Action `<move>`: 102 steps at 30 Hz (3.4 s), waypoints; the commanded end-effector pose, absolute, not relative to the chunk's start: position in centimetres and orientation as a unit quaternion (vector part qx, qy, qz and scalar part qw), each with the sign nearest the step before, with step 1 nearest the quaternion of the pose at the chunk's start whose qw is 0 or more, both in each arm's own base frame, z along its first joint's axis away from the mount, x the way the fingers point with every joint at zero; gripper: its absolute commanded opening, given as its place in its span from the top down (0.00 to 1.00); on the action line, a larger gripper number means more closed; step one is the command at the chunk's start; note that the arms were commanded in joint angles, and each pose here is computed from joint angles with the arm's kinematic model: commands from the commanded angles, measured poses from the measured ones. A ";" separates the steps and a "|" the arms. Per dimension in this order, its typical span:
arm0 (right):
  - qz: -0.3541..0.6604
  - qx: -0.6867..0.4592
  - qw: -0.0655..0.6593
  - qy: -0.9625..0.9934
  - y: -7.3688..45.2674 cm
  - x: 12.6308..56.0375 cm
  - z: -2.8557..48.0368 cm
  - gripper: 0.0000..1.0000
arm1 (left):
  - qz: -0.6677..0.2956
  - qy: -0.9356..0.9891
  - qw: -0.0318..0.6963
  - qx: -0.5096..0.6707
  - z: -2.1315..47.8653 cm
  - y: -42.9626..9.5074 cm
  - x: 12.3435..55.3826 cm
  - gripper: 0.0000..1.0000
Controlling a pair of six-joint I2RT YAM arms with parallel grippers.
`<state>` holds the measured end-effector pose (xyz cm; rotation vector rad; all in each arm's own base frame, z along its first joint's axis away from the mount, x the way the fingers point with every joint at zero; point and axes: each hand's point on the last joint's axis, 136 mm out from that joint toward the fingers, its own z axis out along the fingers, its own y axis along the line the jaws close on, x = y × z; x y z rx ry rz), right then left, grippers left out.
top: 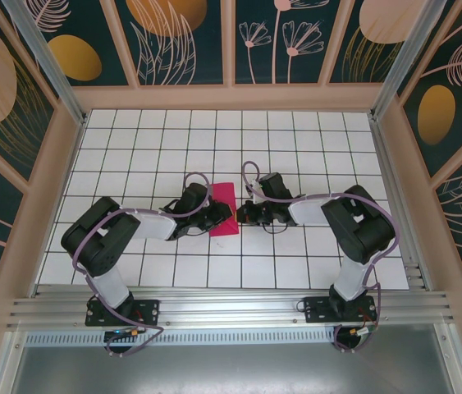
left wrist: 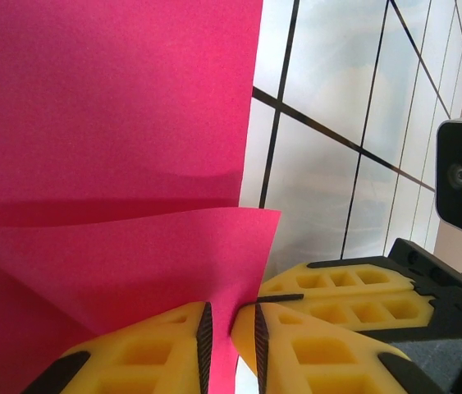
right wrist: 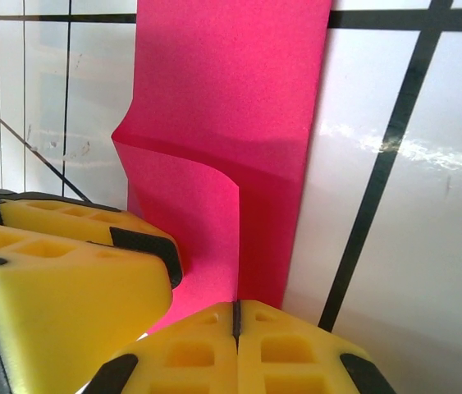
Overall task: Fold a paper plane with a square sheet of paper (pick it up from the middle)
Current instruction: Fold the triangle a second time at the center of the table.
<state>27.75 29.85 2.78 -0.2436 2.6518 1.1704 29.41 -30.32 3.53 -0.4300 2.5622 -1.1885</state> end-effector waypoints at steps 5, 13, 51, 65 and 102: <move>0.385 -0.075 0.119 0.912 29.5 28.6 2.2 0.96 | -0.421 0.885 0.149 -0.130 4.0 -31.1 29.8 0.76; 0.387 -0.076 0.114 0.912 29.6 28.6 2.0 0.96 | -0.410 0.890 0.147 -0.134 3.4 -30.8 29.9 0.76; 0.418 -0.099 0.109 0.897 30.0 25.5 4.6 0.93 | -0.380 0.901 0.145 -0.152 2.1 -29.9 29.8 0.80; 0.401 -0.120 0.091 0.904 30.9 24.7 3.3 0.94 | -0.379 0.901 0.136 -0.161 1.7 -30.0 29.9 0.80; 0.338 -0.109 0.093 0.930 30.2 25.5 1.8 0.93 | -0.369 0.905 0.136 -0.159 1.6 -29.9 29.9 0.80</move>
